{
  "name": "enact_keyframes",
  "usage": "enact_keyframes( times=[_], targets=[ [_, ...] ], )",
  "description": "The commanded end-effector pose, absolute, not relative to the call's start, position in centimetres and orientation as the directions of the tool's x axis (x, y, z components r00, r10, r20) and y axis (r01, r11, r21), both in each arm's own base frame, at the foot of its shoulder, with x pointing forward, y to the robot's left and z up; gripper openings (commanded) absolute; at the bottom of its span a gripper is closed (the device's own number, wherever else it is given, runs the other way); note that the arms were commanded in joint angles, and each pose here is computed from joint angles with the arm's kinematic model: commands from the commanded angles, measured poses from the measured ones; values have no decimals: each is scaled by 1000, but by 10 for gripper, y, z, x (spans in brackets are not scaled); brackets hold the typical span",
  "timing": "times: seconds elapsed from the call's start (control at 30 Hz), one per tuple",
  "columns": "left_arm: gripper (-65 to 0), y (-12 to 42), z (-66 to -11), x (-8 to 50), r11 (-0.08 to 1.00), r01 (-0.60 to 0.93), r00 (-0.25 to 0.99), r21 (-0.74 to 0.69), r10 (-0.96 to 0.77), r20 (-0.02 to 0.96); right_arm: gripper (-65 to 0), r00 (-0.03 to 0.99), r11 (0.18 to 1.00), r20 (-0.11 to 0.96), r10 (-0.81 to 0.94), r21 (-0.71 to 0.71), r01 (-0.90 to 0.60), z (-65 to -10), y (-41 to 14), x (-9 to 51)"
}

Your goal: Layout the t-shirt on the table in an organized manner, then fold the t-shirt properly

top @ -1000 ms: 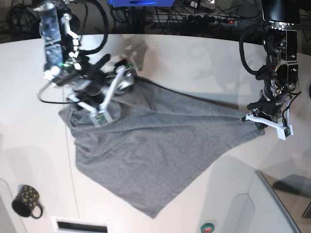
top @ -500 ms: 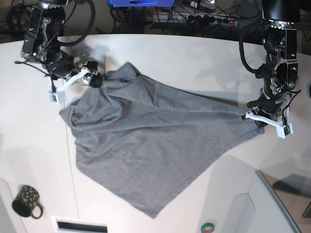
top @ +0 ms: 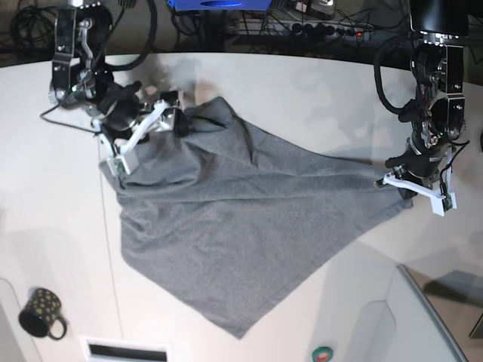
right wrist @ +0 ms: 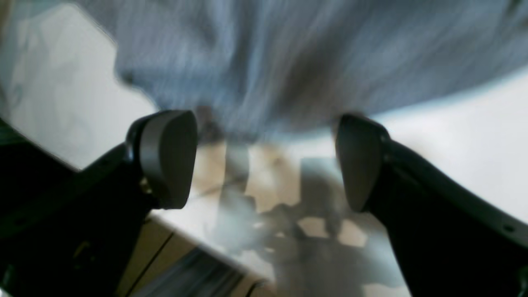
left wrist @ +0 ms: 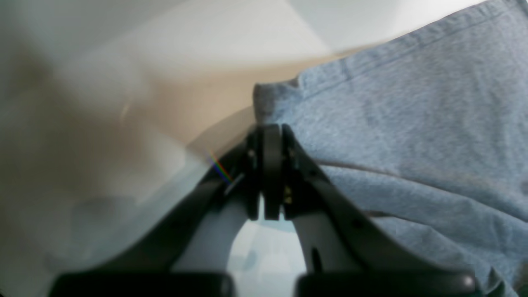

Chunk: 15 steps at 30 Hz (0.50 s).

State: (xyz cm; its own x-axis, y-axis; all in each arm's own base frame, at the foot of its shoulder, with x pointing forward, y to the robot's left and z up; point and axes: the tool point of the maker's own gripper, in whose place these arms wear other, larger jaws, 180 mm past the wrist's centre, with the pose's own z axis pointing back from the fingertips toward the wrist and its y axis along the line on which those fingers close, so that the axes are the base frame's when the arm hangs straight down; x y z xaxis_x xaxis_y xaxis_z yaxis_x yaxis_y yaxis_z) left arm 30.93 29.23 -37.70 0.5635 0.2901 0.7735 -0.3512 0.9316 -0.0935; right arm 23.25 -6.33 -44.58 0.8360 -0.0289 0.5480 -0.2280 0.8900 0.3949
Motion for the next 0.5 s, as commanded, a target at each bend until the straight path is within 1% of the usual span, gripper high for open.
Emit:
enact_keyframes(
  times=[0.0,0.07,0.13,0.2,0.27,0.3,0.37,0.4,0.47],
  targets=[
    [-650,297,-363,318,935,-343,530,-84,267,805,-188,810,878,585,-47,410,-246,-435,-56,247],
    [-650,299,-362,318,934,-347,527,-84,269,806,-263,804,876,593,-46,411,-253,-434,-55,261],
    [-650,300,-361,318,933,-350,525,-84,270,807,-315,821,875,569,-37,416,-249,-439,-55,266],
    [-650,302,-365,312,933,-351,538,-73,265,800,-351,826,874,563,-34,417,-249,-440,-55,271],
    [-650,302,-368,309,933,-352,544,-70,265,796,-360,818,875,575,-31,411,-256,-435,-56,273],
    [-650,303,-370,306,933,-353,550,-67,266,792,-351,812,878,584,-27,402,-260,-430,-57,273],
    [-650,303,-371,304,933,-354,555,-64,264,789,-314,805,888,593,-20,380,-258,-420,-62,265],
    [-650,303,-372,303,933,-354,557,-63,264,787,-284,796,904,604,-41,362,-228,-412,-73,262],
    [-650,305,-375,298,933,-357,565,-55,262,782,-195,786,924,610,-100,349,-154,-403,-88,255]
  ],
)
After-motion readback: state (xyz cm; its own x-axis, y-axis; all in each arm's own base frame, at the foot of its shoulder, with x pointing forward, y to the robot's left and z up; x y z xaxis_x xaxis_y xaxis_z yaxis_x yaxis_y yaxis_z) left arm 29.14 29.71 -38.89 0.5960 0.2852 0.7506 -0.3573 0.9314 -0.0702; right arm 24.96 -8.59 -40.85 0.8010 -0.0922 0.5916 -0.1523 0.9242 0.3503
